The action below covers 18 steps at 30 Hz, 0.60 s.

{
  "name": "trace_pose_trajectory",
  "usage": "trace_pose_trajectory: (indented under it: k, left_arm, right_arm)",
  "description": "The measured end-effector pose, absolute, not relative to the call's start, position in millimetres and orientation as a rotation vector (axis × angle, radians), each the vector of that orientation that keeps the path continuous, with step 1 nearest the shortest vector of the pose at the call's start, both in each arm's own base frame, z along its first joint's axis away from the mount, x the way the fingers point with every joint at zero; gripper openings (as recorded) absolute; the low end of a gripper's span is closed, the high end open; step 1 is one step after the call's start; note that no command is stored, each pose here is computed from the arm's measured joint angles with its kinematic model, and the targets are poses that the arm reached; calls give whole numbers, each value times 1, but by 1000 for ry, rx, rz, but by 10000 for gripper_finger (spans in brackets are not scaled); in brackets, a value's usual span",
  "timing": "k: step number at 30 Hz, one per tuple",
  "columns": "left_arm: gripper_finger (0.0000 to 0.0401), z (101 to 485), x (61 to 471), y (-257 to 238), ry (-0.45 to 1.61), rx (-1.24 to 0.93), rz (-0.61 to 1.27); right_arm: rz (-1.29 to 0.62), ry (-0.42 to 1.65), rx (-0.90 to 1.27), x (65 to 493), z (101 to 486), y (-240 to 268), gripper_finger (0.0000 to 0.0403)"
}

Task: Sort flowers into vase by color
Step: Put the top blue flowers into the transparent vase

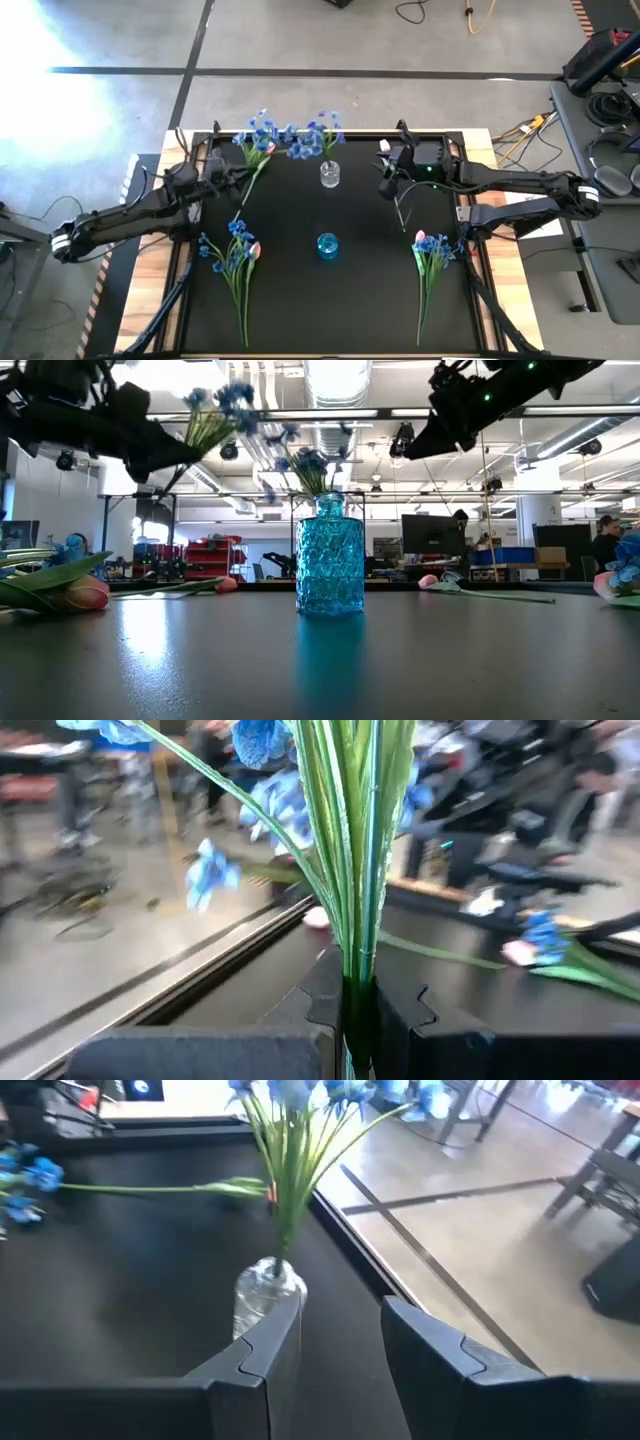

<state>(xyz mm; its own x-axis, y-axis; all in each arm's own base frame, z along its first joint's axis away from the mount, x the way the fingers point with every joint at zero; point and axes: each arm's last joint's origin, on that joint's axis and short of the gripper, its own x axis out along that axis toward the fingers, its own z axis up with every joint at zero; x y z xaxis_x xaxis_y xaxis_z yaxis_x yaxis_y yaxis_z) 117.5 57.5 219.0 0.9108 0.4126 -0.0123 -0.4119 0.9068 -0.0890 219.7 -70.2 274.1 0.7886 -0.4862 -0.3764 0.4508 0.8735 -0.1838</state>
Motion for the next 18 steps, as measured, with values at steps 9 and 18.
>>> trace_pose_trajectory:
  k: [9,18]
  left_arm:
    - [8,229,110,43,-132,-44,133]
    - [8,238,114,32,-297,10,-63]
  right_arm:
    - [-388,330,-99,228,282,-42,139]
    - [-287,229,-124,258,266,-22,158]
